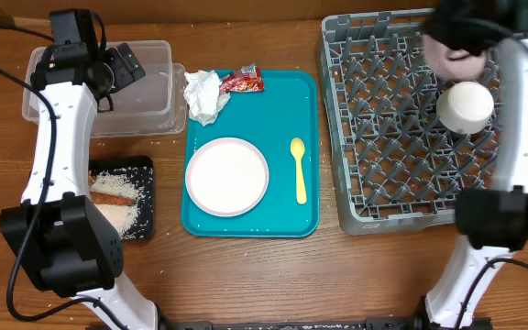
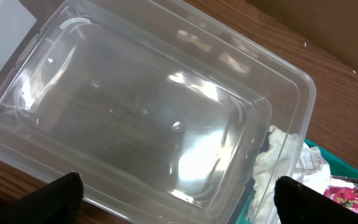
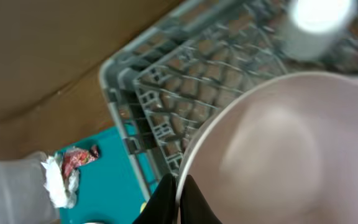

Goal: Sort waste into correct bins and load items into the dishwasher
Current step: 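Carry the pink bowl into the dish rack and release it, then reach the right gripper back to the yellow spoon on the teal tray, then grasp the yellow spoon and carry it right into the dish rack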

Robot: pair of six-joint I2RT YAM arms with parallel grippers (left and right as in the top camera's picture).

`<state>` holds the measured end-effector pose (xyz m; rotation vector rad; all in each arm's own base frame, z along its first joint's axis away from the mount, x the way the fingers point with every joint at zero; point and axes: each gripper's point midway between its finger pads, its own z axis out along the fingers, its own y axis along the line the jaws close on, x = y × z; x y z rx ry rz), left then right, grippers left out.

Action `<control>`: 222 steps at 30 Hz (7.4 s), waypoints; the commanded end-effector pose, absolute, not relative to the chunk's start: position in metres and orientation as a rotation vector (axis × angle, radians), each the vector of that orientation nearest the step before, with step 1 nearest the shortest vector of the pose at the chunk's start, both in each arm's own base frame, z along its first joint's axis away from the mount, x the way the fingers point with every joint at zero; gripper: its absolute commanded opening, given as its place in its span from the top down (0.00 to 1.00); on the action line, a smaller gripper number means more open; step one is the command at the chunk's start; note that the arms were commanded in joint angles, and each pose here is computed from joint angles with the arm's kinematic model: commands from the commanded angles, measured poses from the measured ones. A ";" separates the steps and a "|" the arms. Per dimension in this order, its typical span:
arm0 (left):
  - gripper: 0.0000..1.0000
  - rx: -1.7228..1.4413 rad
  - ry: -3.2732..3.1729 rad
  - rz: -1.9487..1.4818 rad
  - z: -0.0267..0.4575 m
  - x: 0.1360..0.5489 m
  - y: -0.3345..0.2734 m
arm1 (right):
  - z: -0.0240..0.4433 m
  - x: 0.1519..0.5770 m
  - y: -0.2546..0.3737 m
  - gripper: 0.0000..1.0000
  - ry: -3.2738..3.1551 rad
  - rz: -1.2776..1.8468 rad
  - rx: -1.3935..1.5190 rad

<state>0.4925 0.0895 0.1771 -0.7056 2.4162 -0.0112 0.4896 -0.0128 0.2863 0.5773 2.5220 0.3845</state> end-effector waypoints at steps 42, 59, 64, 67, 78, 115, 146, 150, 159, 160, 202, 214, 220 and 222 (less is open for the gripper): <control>0.00 -0.708 2.395 -0.018 0.184 0.495 0.090 | 0.177 0.372 -0.145 0.86 2.156 1.597 0.944; 0.00 -0.709 2.395 -0.018 0.184 0.495 0.090 | 0.227 0.362 -0.247 0.62 2.392 0.645 1.355; 0.00 -0.708 2.395 -0.018 0.184 0.495 0.090 | 0.227 0.379 -0.215 0.62 2.504 0.488 1.314; 0.00 -0.708 2.395 -0.018 0.184 0.495 0.090 | 0.209 0.371 -0.196 0.74 2.634 0.176 1.395; 0.00 -0.708 2.395 -0.018 0.184 0.495 0.090 | 0.136 0.322 -0.177 0.96 2.873 -0.091 1.604; 0.00 -0.708 2.395 -0.018 0.184 0.495 0.090 | 0.212 0.345 -0.147 0.95 2.722 0.208 1.364; 0.00 -0.709 2.395 -0.018 0.184 0.495 0.090 | 0.091 0.382 0.227 0.65 3.127 0.222 -0.038; 0.00 -0.708 2.395 -0.018 0.184 0.495 0.090 | 0.057 0.383 0.222 0.60 3.182 0.128 0.020; 0.00 -0.707 2.395 -0.019 0.184 0.496 0.089 | 0.035 0.394 0.224 0.44 3.169 0.113 0.022; 0.00 -0.707 2.395 -0.018 0.184 0.496 0.089 | 0.034 0.396 0.222 0.42 3.162 0.097 0.022; 0.00 -0.700 2.397 -0.021 0.184 0.496 0.086 | 0.144 0.479 0.172 0.83 2.880 0.144 0.044; 0.00 -0.700 2.397 -0.021 0.184 0.496 0.086 | 0.216 0.555 0.072 0.79 2.561 0.284 -0.086; 0.00 -0.700 2.397 -0.021 0.184 0.496 0.086 | 0.229 0.566 0.095 0.72 2.481 0.405 -0.130; 0.00 -0.700 2.397 -0.021 0.184 0.496 0.086 | 0.230 0.567 0.098 0.70 2.474 0.407 -0.138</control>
